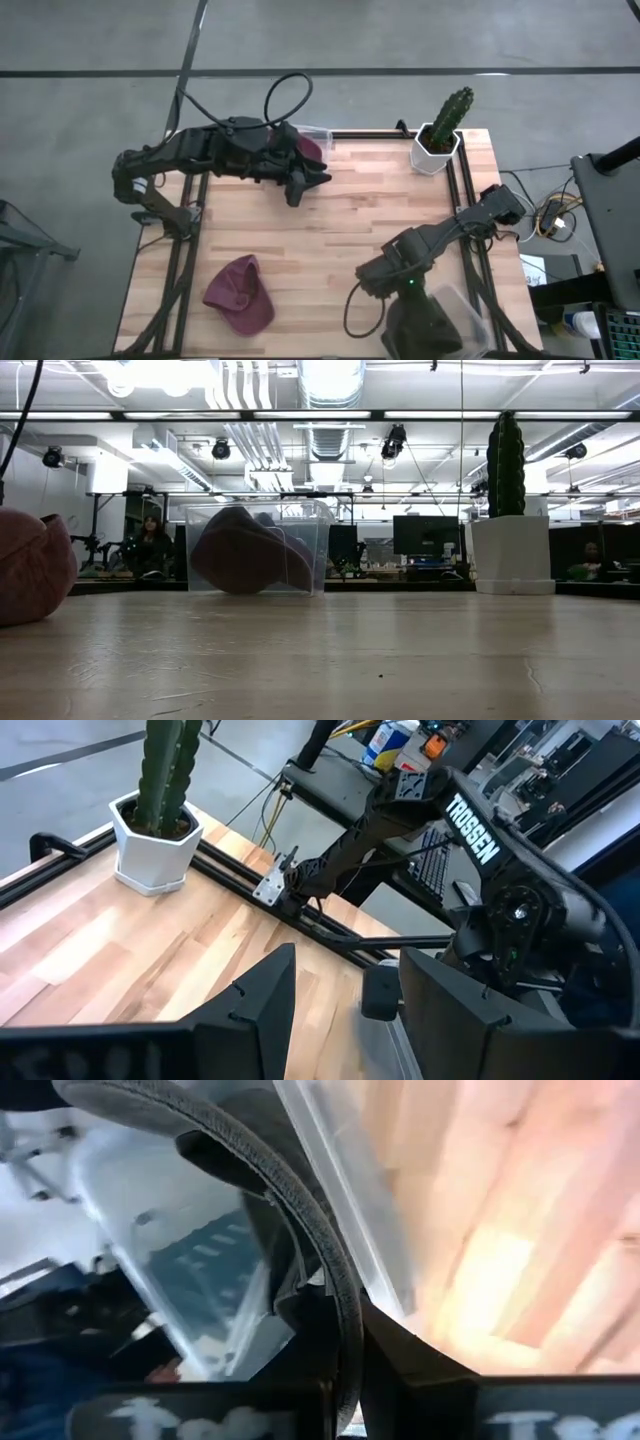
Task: Pick and place caps into container
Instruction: Put the black cap into the bottom transparent container
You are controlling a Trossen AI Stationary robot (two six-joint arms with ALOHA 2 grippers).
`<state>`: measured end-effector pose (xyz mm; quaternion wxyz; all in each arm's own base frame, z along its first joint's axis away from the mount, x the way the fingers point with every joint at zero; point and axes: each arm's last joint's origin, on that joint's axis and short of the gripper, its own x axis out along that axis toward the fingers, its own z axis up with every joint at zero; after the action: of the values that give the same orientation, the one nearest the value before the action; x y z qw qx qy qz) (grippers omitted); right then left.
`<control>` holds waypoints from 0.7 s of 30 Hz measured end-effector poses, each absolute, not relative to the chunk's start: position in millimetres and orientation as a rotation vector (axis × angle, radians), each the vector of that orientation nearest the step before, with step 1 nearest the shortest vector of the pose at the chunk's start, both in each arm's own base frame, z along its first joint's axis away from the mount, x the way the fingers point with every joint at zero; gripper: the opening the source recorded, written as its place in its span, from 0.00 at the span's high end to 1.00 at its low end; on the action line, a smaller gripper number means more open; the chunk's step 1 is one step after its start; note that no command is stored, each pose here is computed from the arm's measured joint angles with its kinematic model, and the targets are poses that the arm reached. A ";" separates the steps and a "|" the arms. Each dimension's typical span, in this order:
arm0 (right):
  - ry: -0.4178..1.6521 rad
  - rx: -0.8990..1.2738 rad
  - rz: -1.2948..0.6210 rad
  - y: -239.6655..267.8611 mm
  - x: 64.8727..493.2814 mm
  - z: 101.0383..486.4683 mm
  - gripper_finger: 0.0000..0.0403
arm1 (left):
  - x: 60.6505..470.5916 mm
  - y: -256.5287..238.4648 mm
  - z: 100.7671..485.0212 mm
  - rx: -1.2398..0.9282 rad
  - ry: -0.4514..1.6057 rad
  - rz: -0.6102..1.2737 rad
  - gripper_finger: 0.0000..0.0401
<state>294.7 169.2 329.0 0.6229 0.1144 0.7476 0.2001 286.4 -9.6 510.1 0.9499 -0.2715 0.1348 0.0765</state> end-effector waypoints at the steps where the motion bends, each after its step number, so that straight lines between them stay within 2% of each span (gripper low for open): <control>1: 1.712 0.250 0.437 166.9 295.8 327.9 0.97 | 286.8 -9.8 509.5 -0.554 0.277 0.156 0.57; 11: 1.705 0.185 0.244 149.5 303.1 315.5 0.97 | 286.8 -10.2 508.4 -0.579 0.287 0.157 0.57; 18: 1.669 0.212 0.048 136.5 307.5 316.0 0.97 | 286.8 -10.4 508.4 -0.584 0.289 0.154 0.57; 21: 1.648 0.220 0.030 130.6 306.5 320.7 0.97 | 286.8 -10.4 508.4 -0.584 0.289 0.154 0.57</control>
<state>306.5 130.6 320.7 0.6738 0.0977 0.7323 0.0134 286.8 -10.4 508.4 0.9445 -0.2868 0.1417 0.0755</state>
